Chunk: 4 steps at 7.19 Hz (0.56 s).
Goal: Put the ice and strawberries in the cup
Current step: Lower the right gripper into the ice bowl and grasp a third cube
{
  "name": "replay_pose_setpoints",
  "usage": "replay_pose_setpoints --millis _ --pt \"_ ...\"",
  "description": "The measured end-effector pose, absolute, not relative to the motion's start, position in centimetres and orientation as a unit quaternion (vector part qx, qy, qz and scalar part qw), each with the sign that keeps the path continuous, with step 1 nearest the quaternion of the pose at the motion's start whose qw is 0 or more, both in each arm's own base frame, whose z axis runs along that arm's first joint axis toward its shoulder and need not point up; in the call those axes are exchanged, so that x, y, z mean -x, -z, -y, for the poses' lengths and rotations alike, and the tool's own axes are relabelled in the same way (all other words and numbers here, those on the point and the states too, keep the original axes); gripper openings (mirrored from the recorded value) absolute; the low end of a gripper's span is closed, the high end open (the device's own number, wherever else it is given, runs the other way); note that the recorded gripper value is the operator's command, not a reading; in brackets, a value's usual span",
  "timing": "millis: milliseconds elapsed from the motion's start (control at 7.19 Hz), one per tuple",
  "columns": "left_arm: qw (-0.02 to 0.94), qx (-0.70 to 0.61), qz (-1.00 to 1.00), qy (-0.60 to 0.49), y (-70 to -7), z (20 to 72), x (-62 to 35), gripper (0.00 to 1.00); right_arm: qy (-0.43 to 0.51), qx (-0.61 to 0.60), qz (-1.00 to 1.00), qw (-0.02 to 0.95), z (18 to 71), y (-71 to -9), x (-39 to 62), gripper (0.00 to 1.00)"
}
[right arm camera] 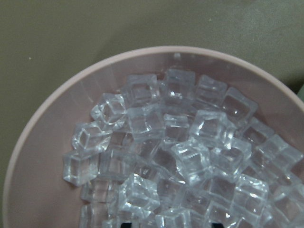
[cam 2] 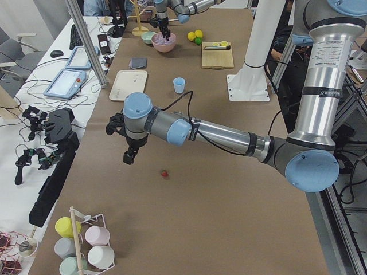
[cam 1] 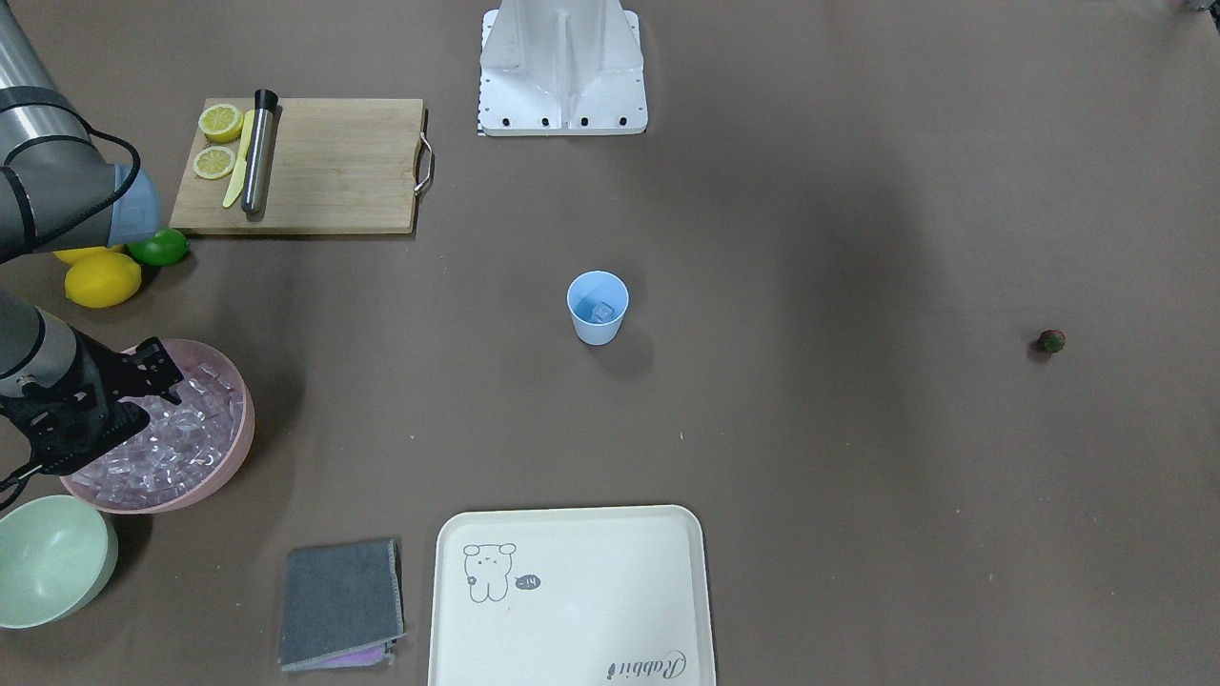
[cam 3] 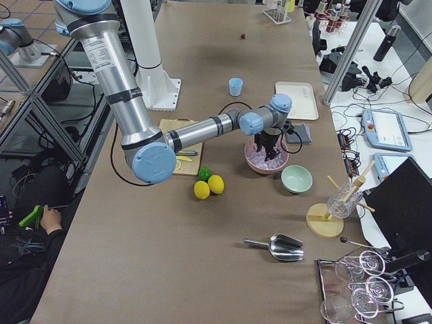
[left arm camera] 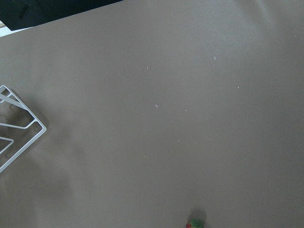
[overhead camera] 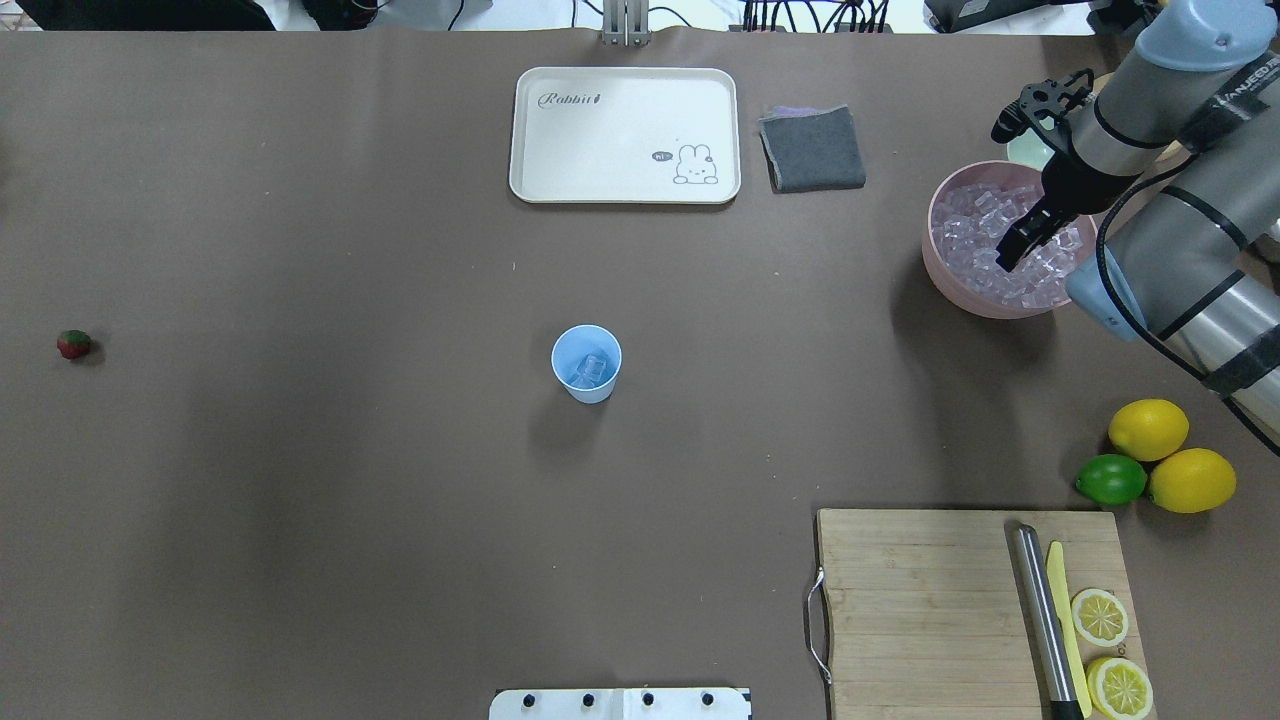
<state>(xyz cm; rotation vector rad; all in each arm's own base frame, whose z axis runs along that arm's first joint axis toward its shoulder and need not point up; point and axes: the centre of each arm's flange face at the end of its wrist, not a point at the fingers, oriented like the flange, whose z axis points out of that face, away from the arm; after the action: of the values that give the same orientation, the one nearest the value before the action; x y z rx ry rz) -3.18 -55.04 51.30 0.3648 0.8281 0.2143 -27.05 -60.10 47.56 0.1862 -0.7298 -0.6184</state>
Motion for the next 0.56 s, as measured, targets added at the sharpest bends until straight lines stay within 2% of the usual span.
replay_pose_setpoints --millis 556 --pt "0.894 -0.175 -0.400 -0.103 -51.40 54.92 3.18 0.98 0.299 -0.090 0.338 0.888 60.14 -47.99 27.38 0.64"
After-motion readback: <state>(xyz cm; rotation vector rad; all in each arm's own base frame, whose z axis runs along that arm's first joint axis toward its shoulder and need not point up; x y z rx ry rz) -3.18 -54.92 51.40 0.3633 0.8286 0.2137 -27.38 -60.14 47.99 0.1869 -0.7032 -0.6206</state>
